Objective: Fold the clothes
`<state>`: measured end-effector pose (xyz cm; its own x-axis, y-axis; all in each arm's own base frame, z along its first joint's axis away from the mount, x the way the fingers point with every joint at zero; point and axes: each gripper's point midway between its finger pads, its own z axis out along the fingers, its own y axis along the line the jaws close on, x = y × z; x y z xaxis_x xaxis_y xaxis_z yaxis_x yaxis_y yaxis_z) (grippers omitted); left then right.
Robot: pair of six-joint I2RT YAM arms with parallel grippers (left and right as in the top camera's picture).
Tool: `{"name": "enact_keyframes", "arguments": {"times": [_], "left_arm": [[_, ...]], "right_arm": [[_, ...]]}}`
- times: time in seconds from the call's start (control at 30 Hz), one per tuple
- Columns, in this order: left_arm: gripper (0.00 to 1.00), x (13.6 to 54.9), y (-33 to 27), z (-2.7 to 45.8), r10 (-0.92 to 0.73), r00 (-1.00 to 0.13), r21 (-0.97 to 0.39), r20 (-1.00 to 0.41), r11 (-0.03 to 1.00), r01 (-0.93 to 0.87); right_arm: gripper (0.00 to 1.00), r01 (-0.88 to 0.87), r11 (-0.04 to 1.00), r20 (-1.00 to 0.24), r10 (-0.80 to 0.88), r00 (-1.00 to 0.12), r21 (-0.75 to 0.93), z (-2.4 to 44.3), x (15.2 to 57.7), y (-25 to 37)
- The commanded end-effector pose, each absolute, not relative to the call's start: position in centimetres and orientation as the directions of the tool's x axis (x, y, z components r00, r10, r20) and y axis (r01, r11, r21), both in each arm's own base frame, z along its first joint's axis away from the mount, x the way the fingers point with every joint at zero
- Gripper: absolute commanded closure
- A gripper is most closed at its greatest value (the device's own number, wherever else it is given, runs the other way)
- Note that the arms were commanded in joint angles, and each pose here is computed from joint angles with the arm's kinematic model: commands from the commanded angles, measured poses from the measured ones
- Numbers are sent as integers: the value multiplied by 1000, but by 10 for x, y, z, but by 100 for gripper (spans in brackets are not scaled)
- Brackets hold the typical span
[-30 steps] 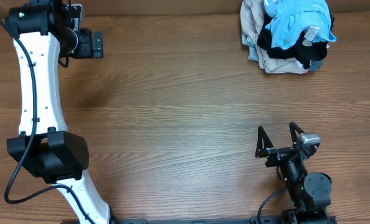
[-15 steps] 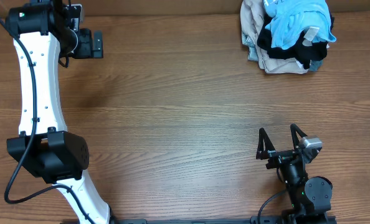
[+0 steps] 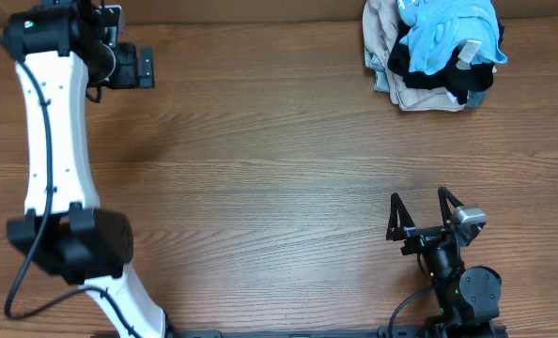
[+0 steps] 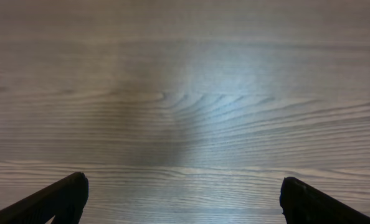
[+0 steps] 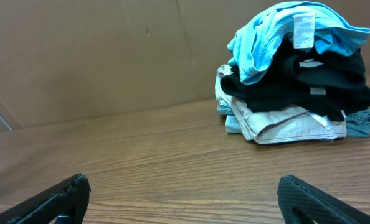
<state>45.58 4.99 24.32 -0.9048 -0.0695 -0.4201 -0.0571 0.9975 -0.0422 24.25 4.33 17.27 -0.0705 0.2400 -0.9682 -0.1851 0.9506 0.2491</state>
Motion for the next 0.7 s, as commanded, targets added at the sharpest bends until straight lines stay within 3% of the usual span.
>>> {"name": "enact_keyframes", "arguments": {"times": [0.0,0.2,0.27,0.47,0.57,0.67], "left_arm": [[0,417,44,343,-60,-780,-28,-623,998,-55],[0,366,37,400,-45,-679,-13,-733,999,-53],[0,348,43,409,9,-651,63,-759,996,-60],[0,292,44,380,25,-664,122,-747,987,-100],[0,280,33,365,29,-602,86,-798,994,-66],[0,280,15,353,59,-471,57,-880,998,17]], "right_arm": [[0,-180,951,-968,243,-68,252,171,243,42],[0,-180,951,-968,243,-68,252,171,243,42],[0,-180,951,-968,243,-68,252,171,243,42],[0,-180,951,-968,243,-68,252,171,243,42],[0,-180,951,-968,243,-68,252,171,243,42],[0,-180,951,-968,243,-68,252,171,243,42]]}}
